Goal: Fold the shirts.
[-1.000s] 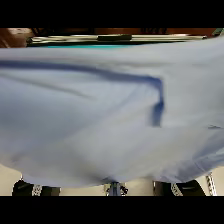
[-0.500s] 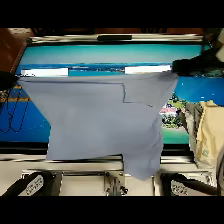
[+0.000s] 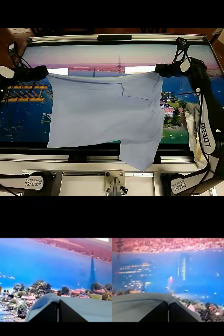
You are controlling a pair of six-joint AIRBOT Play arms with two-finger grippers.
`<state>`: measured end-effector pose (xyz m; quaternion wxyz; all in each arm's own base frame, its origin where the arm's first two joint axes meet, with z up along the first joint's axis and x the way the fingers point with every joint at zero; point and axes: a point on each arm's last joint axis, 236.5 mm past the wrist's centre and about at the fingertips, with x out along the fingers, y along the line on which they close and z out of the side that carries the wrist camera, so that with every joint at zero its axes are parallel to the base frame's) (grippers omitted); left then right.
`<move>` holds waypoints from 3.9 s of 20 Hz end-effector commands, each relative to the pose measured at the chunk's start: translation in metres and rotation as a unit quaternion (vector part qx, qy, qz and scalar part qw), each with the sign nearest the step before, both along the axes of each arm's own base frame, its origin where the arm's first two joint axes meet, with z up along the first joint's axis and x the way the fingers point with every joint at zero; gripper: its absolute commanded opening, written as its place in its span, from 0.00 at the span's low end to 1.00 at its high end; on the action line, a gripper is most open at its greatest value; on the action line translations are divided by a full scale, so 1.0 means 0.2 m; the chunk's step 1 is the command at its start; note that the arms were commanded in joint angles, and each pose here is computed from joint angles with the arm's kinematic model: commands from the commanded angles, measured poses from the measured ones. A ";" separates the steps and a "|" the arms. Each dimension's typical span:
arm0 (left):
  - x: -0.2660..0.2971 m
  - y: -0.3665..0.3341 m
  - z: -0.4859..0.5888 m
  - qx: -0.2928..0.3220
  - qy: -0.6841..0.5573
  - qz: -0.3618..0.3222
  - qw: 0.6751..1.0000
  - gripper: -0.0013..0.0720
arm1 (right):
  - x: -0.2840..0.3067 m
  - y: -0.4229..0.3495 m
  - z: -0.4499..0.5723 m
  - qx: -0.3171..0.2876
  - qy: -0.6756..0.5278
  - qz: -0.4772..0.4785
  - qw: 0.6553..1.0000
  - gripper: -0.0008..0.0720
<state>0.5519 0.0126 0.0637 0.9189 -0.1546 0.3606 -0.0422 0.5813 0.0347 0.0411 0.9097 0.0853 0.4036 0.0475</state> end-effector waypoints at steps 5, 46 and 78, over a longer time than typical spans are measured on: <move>0.01 -0.04 -0.31 -0.027 0.070 0.004 0.997 0.06 | -0.09 -0.16 -0.15 -0.070 0.062 -0.025 0.995 0.11; -1.57 0.11 -0.52 -0.105 0.440 -0.048 0.891 0.82 | -1.57 -0.60 -0.05 -0.005 0.398 -0.067 0.915 0.88; -1.62 -0.15 -0.90 -0.173 0.457 -0.088 0.868 0.06 | -1.60 -0.36 -0.15 0.097 0.366 -0.001 0.925 0.88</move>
